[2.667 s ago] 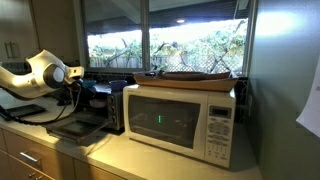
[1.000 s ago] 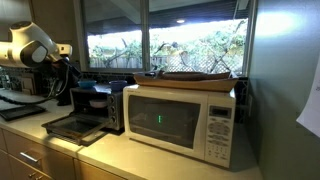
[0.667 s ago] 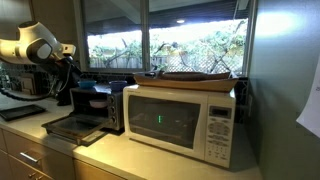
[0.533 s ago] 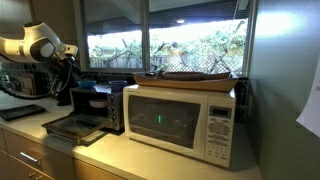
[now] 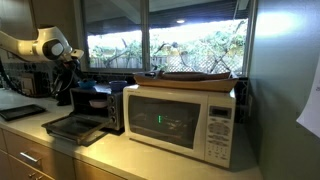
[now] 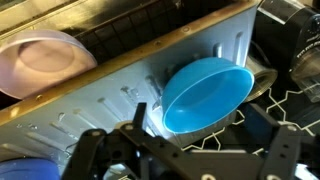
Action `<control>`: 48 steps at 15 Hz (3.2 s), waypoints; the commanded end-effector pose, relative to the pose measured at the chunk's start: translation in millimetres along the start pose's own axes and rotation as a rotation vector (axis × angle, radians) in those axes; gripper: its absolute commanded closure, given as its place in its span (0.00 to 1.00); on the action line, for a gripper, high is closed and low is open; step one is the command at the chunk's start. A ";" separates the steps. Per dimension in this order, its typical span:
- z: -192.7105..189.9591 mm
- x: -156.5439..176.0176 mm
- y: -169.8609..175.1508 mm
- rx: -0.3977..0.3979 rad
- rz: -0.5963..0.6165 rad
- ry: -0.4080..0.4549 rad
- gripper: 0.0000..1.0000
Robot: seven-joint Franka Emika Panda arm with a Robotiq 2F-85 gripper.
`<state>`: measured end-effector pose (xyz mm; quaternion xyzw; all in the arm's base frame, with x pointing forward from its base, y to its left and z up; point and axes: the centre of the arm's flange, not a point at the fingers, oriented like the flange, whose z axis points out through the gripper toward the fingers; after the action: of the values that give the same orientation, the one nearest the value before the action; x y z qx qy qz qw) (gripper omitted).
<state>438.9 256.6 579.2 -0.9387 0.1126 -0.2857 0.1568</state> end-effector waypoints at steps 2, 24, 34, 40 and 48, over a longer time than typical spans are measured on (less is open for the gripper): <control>26.0 11.0 -6.3 -0.092 0.039 -0.021 0.09; -3.7 13.7 -1.4 -0.122 0.094 -0.028 0.99; -27.2 -60.0 8.5 0.119 -0.214 -0.144 0.99; -12.1 -97.7 36.8 0.037 -0.243 -0.257 0.99; 20.1 -108.1 66.5 -0.059 -0.011 -0.227 0.99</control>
<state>360.2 239.7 496.7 -0.9769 0.0429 -0.1620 0.1325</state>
